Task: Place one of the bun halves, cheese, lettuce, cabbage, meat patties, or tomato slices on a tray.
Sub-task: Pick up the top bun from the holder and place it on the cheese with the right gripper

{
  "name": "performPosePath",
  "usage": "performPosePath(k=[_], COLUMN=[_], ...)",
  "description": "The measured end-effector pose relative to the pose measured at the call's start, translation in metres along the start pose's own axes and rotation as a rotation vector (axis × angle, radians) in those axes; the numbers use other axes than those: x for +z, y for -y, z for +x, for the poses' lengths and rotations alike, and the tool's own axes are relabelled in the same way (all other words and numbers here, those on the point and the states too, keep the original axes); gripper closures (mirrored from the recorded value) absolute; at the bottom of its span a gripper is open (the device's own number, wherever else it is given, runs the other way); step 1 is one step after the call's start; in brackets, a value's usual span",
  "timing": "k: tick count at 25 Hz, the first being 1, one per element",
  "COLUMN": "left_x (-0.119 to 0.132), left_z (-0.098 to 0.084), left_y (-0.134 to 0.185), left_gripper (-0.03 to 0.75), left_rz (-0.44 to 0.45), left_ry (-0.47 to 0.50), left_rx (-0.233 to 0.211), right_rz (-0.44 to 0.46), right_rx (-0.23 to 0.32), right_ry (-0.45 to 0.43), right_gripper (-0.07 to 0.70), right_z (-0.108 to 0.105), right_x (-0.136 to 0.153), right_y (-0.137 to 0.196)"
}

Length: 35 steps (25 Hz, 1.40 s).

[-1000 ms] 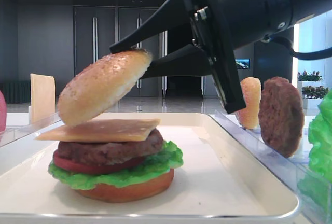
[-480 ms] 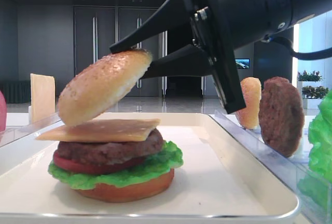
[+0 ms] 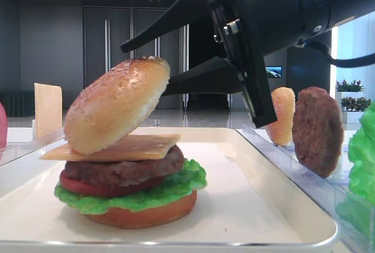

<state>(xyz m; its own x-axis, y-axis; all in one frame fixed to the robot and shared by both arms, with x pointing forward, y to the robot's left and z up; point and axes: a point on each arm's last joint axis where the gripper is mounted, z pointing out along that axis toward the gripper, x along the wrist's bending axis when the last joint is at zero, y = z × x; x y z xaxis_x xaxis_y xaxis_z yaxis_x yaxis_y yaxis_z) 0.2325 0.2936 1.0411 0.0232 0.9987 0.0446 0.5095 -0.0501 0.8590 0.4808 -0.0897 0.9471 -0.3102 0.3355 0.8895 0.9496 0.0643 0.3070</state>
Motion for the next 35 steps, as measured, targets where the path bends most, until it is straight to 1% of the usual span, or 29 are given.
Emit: performPosePath(k=[5,11,14,18,23,25,26,29,35], left_x=[0.000,0.000,0.000,0.000,0.000,0.000,0.000,0.000,0.000], left_z=[0.000,0.000,0.000,0.000,0.000,0.000,0.000,0.000,0.000], left_y=[0.000,0.000,0.000,0.000,0.000,0.000,0.000,0.000,0.000], left_gripper=[0.433,0.433,0.433,0.433,0.433,0.433,0.433,0.433,0.433], left_rz=[0.000,0.000,0.000,0.000,0.000,0.000,0.000,0.000,0.000], left_ry=[0.000,0.000,0.000,0.000,0.000,0.000,0.000,0.000,0.000], left_rx=[0.000,0.000,0.000,0.000,0.000,0.000,0.000,0.000,0.000], right_rz=[-0.004,-0.021,-0.025,-0.027,-0.019,-0.023,-0.024,-0.043,-0.090], right_rx=[-0.005,-0.033,-0.059,-0.068,-0.082,-0.099,-0.116,-0.166,-0.235], right_ry=[0.011,0.039,0.042,0.057,0.074,0.099,0.114,0.151,0.214], right_gripper=[0.291,0.264,0.223,0.157,0.134,0.131,0.129,0.128,0.128], right_z=[-0.001,0.000,0.001,0.000,-0.002,-0.001,0.000,0.007,0.019], right_x=[0.000,-0.002,-0.003,-0.003,-0.003,-0.004,-0.006,-0.012,-0.023], right_y=[0.000,-0.002,-0.003,-0.003,-0.002,-0.003,-0.003,-0.005,-0.009])
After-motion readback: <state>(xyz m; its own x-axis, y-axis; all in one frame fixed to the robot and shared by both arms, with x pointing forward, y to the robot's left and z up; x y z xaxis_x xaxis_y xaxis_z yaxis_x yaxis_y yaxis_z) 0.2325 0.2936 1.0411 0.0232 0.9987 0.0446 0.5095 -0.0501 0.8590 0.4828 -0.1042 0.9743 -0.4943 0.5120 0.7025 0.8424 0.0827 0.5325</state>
